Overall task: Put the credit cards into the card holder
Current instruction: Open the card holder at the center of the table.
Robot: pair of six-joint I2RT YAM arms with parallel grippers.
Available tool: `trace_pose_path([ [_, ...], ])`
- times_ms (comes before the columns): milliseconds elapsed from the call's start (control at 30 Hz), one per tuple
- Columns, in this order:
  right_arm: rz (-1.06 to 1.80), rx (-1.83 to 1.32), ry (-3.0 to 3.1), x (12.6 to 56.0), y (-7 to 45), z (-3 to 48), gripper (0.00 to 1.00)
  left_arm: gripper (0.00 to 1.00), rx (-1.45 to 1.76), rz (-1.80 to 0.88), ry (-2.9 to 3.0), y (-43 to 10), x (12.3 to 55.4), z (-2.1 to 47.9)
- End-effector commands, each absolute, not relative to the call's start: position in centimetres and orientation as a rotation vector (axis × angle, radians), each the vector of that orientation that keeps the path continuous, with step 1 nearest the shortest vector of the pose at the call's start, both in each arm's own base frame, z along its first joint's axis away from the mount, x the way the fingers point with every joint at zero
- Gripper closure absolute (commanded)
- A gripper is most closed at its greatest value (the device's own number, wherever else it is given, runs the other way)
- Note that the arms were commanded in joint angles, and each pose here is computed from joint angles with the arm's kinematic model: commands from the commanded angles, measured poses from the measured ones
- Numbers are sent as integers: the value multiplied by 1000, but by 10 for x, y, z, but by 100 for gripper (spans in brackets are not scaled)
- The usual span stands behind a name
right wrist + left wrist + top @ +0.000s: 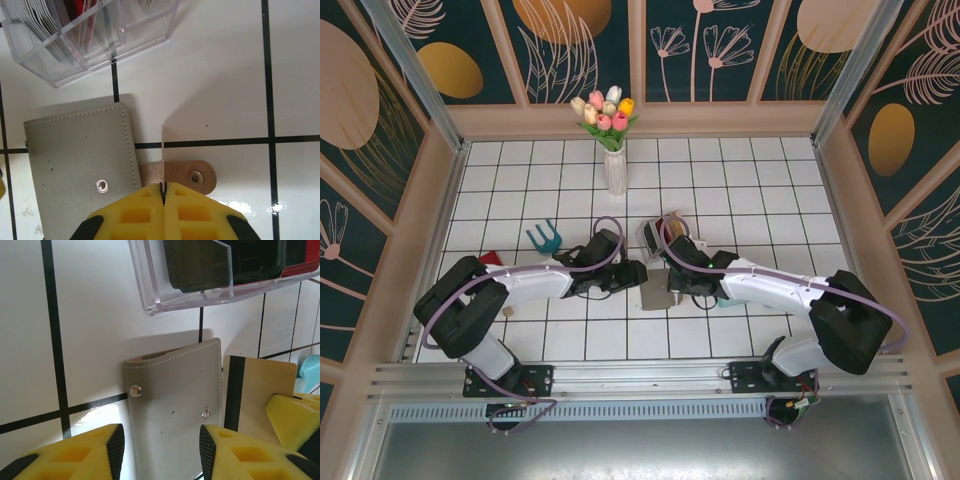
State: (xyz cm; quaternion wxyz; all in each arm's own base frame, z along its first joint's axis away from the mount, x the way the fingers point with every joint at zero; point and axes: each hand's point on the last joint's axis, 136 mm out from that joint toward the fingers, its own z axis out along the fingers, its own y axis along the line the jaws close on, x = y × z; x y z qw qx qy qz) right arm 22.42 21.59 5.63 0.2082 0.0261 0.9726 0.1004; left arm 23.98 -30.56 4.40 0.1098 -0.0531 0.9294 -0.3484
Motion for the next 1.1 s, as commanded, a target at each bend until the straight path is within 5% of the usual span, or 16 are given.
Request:
trace_pose_path([
  [0, 389, 84, 2695, 225, 223, 59, 97, 56, -121, -1058, 2729, -313, 238, 42],
  [633, 802, 109, 2651, 230, 245, 79, 97, 58, -109, -1078, 2763, -320, 233, 28],
  [1067, 1051, 131, 2575, 228, 259, 100, 97, 33, -88, -1120, 2651, -319, 238, 65],
])
